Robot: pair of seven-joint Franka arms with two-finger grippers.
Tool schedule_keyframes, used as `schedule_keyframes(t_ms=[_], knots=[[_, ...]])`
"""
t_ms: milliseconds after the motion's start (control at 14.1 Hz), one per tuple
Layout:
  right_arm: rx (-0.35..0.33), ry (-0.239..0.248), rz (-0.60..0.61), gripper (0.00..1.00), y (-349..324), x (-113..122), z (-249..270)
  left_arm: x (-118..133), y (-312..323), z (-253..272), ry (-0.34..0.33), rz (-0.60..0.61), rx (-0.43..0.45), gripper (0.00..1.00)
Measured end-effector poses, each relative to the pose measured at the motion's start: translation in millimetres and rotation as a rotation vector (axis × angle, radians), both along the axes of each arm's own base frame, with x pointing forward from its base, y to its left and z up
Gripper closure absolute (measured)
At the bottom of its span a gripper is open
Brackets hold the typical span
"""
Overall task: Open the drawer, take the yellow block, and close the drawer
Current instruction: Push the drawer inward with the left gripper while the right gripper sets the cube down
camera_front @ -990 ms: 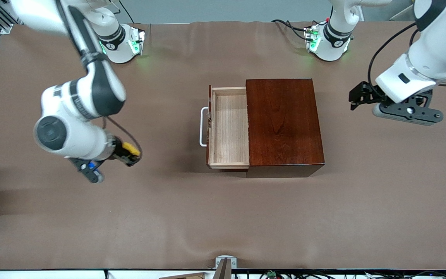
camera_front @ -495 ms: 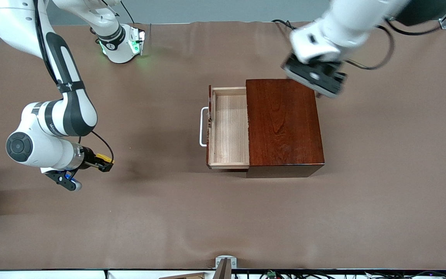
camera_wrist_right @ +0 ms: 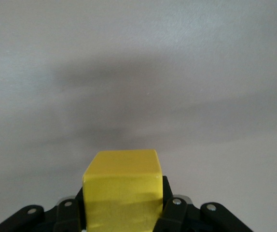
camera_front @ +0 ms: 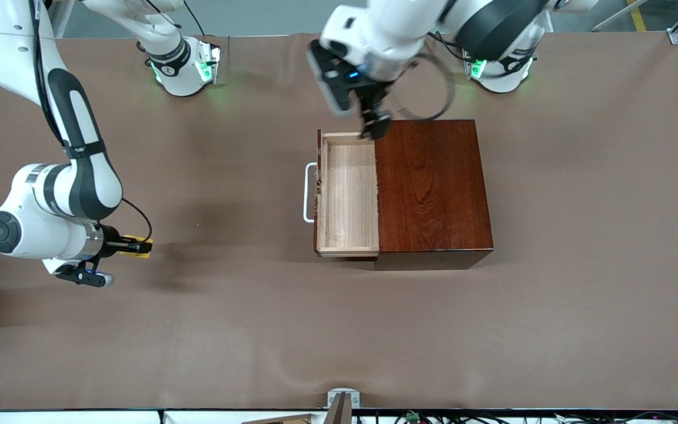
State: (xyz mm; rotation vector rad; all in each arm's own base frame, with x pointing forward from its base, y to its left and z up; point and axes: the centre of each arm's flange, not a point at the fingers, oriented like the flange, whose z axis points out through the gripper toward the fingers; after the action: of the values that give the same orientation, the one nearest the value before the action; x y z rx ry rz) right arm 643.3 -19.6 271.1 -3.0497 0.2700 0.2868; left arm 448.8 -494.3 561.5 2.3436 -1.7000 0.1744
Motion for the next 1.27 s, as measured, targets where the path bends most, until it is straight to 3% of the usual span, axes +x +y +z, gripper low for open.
schedule_keyframes(t_ms=[283,424,707,1203,1273], knots=[[-0.066,-0.092,0.051,0.44,-2.4,-2.1,-28.7,6.0,-66.8,-66.1,-0.022,-0.07,-0.114,0.0],[-0.071,-0.094,0.054,0.44,-3.0,-7.3,-48.4,15.7,-81.4,-104.0,-0.032,-0.093,-0.14,0.0],[-0.073,-0.095,0.058,0.44,-3.7,-8.8,-66.8,30.9,-93.5,-173.5,-0.096,-0.194,-0.11,0.0],[-0.076,-0.101,0.058,0.44,-13.8,-10.5,-88.0,38.3,-97.1,-233.5,-0.153,-0.297,-0.039,0.0],[-0.076,-0.099,0.055,0.37,-15.5,-11.0,-88.8,38.9,-96.5,-236.8,-0.15,-0.298,-0.036,0.0]])
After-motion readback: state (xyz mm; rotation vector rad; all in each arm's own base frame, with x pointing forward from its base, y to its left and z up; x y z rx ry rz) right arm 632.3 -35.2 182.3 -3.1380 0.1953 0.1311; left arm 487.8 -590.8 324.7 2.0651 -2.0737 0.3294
